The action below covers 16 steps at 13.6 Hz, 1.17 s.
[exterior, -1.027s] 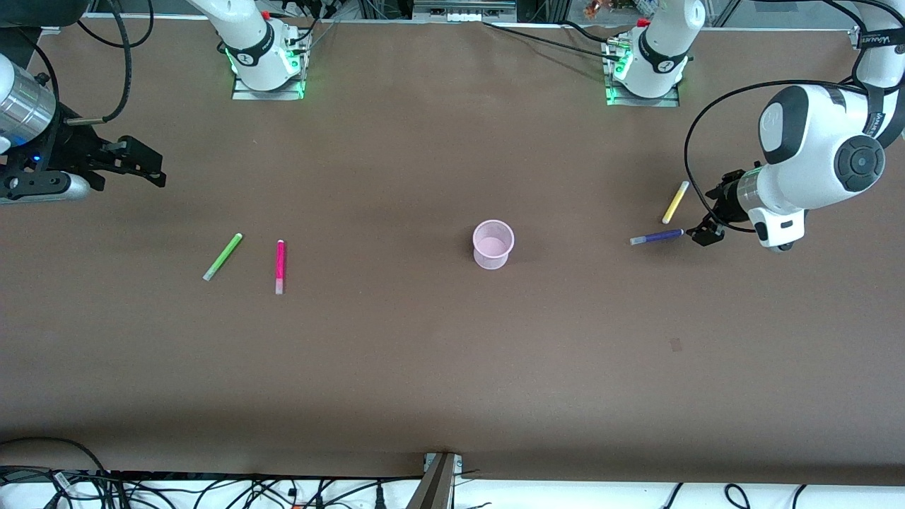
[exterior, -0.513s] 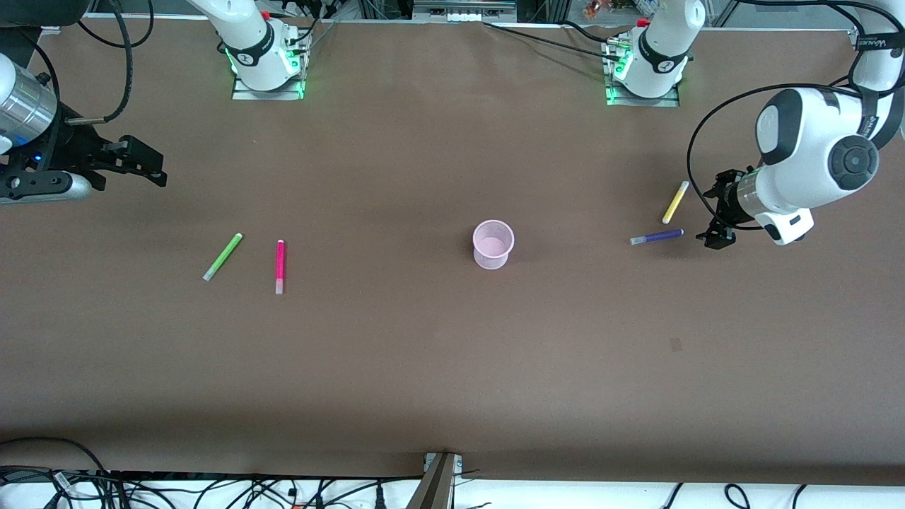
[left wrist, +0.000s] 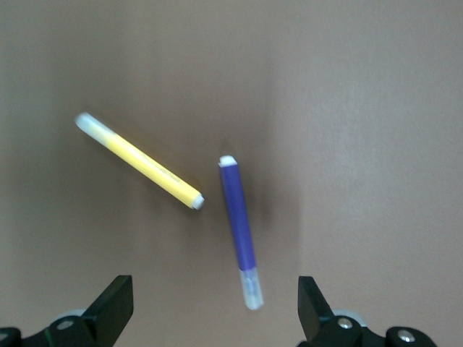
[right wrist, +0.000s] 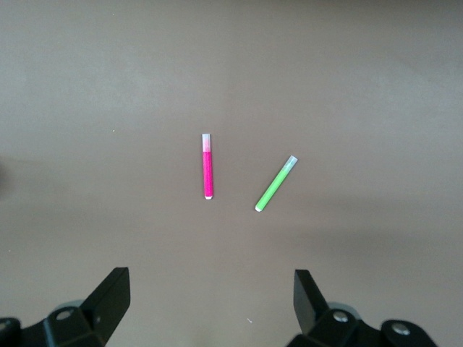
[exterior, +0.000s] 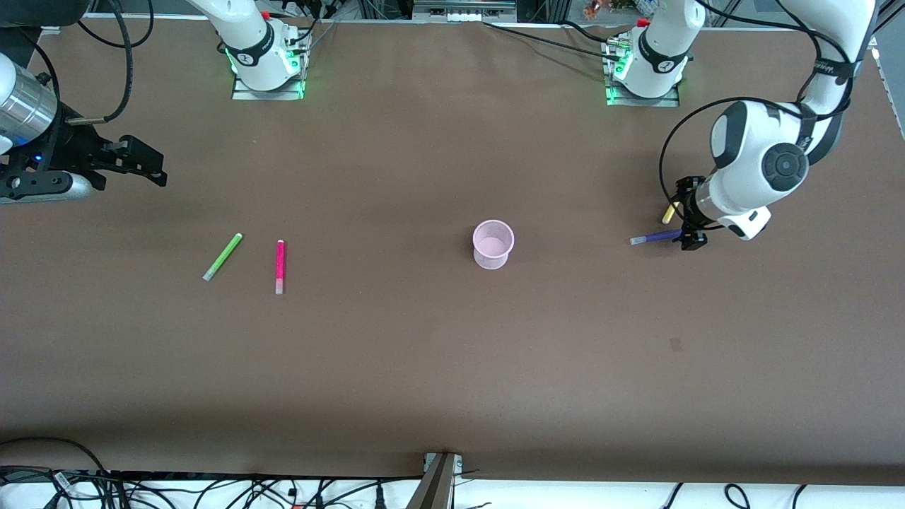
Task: Organize pens into pink holder with both arms
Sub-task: 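Move the left gripper over the blue marker and lower it, then close the left gripper on the blue marker and lift it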
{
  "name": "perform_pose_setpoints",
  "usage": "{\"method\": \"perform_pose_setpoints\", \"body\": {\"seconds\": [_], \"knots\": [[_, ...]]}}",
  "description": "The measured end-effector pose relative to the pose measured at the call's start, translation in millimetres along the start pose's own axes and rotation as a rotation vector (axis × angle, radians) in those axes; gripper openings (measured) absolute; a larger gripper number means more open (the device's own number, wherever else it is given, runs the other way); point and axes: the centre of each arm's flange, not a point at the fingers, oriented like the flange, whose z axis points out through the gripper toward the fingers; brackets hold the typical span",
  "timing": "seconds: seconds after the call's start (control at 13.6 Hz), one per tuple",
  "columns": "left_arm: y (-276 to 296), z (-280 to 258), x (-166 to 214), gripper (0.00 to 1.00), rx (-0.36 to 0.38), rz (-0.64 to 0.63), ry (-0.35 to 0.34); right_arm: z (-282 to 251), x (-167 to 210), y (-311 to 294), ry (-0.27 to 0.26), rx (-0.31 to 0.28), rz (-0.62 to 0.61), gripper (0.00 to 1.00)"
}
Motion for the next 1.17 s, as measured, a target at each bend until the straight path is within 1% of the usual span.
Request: {"method": "perform_pose_setpoints", "body": {"seconds": [0.29,0.51,0.66,0.81,0.95,1.17], "knots": [[-0.5,29.0,-1.3,1.00,-0.037,-0.012,-0.012,0.1,-0.1,0.0,-0.001,0.000,0.000,1.00],[-8.6,44.5,1.5,1.00,-0.028,0.036,0.027,0.3,-0.3,0.0,-0.003,0.000,0.000,1.00],[-8.9,53.3,4.1,1.00,-0.033,0.051,0.036,0.3,-0.3,0.1,-0.003,0.000,0.000,1.00],[-5.7,57.2,15.3,1.00,-0.059,0.033,0.029,0.2,-0.2,0.5,-0.002,0.000,0.001,1.00],[-5.9,60.1,24.1,1.00,-0.064,0.017,0.025,0.2,-0.1,1.1,-0.002,0.000,0.002,1.00],[-5.4,61.1,25.6,1.00,-0.074,0.006,0.022,0.2,0.0,1.5,-0.001,0.000,0.003,1.00]]}}
